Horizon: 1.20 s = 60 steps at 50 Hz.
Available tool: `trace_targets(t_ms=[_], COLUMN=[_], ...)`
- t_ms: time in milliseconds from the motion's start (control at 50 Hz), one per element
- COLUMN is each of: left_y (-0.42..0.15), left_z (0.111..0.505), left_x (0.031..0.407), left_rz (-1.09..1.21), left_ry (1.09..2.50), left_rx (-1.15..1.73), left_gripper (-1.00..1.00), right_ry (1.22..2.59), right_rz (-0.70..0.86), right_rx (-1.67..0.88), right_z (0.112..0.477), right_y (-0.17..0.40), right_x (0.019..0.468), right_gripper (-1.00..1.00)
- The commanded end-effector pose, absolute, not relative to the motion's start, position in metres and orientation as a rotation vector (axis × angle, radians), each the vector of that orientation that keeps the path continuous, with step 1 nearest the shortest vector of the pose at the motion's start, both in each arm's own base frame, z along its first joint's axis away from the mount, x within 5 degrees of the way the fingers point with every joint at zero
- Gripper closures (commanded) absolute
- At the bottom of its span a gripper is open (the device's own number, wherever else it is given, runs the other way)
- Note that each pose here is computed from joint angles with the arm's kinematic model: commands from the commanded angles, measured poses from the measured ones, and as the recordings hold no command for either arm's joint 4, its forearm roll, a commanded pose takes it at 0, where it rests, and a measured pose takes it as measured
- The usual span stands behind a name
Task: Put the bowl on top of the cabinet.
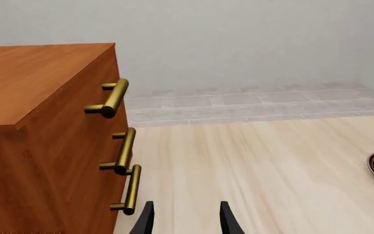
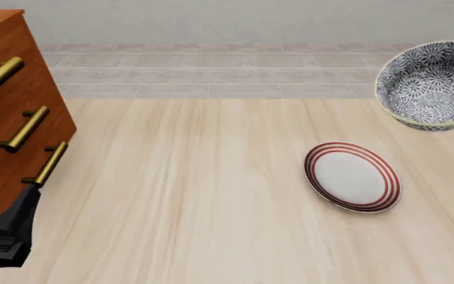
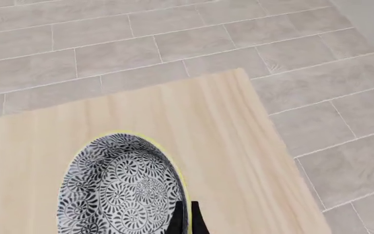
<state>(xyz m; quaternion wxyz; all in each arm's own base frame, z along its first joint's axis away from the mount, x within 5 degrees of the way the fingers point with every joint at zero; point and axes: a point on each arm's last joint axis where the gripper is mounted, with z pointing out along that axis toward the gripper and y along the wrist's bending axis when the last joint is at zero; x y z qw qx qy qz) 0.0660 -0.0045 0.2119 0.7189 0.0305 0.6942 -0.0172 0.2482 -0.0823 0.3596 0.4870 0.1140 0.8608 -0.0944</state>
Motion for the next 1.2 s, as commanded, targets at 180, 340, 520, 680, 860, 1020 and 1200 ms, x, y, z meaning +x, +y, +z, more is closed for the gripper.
trace_targets(t_ms=[180, 340, 520, 680, 860, 1020, 1200], left_y=[-0.004, -0.004, -0.005, -0.005, -0.005, -0.005, -0.005], left_z=[0.212, 0.212, 0.213, 0.213, 0.213, 0.212, 0.212], left_x=[0.063, 0.064, 0.065, 0.064, 0.064, 0.062, 0.062], left_rz=[-0.046, -0.049, -0.052, -0.056, -0.059, -0.063, -0.063], left_ry=[1.53, 1.526, 1.523, 1.521, 1.519, 1.517, 1.517], left_rx=[0.064, 0.059, 0.059, 0.057, 0.059, 0.057, 0.057], left_gripper=[-1.0, -1.0, -1.0, -1.0, -1.0, -1.0, -1.0], right_ry=[2.059, 2.038, 2.014, 1.975, 1.935, 1.879, 1.826], right_rz=[-0.13, -0.087, -0.064, -0.026, 0.013, 0.02, 0.024], right_rx=[0.064, -0.015, -0.102, -0.181, -0.247, -0.31, -0.381], right_z=[0.38, 0.384, 0.389, 0.395, 0.401, 0.404, 0.401], right_y=[-0.036, -0.016, 0.0, 0.019, 0.037, 0.047, 0.059], right_x=[0.26, 0.265, 0.27, 0.269, 0.266, 0.262, 0.26], right_gripper=[1.0, 1.0, 1.0, 1.0, 1.0, 1.0, 1.0])
